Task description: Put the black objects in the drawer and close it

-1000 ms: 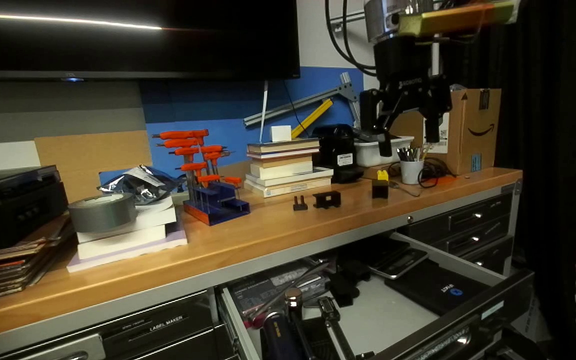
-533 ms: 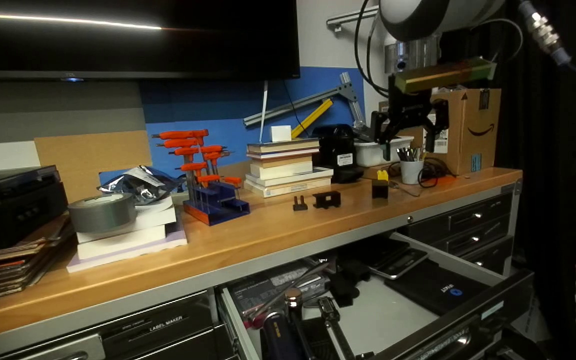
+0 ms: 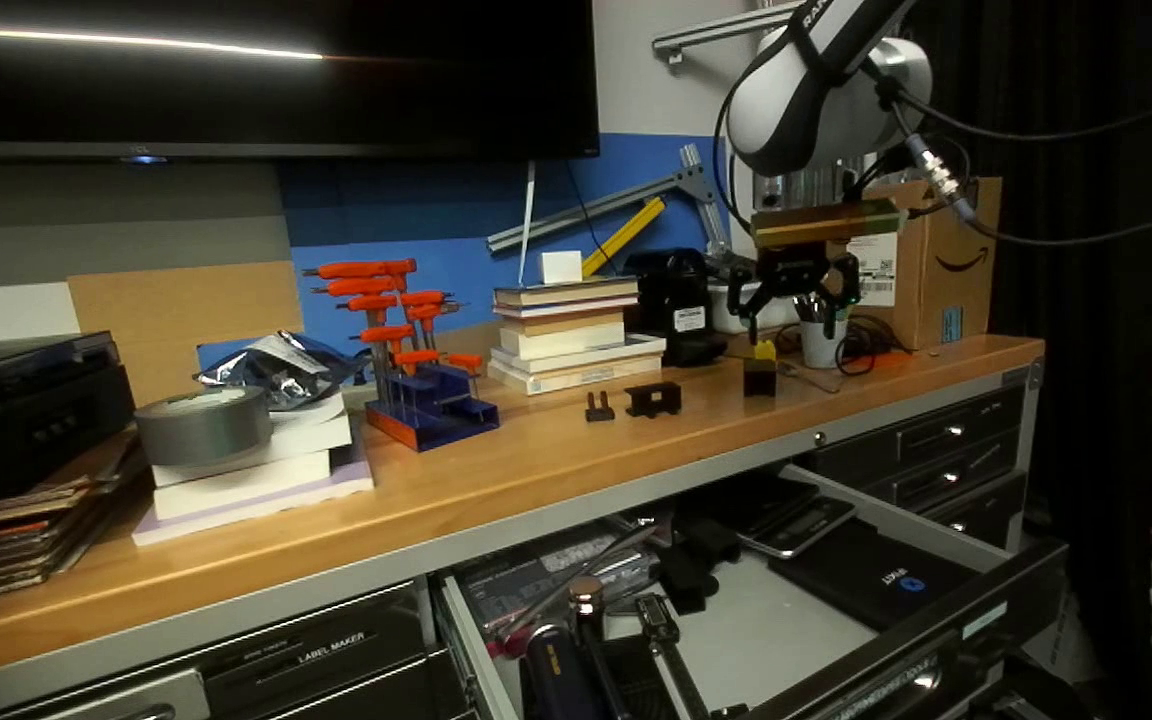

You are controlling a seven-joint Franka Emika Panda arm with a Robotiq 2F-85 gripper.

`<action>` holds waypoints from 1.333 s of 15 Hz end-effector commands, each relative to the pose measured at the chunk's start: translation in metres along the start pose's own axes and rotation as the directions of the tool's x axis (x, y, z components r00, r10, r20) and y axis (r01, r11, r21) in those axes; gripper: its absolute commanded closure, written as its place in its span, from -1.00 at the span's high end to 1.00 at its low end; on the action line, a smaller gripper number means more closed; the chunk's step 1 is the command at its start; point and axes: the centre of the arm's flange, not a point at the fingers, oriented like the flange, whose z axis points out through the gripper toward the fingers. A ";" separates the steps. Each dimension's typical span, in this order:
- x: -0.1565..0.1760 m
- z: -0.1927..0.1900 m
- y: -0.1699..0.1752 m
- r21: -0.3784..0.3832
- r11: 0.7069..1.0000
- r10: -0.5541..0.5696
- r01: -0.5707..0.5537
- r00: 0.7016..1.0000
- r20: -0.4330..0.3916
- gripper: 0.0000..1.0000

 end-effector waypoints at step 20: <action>0.116 0.086 -0.023 -0.024 0.990 0.136 -0.135 0.990 0.026 1.00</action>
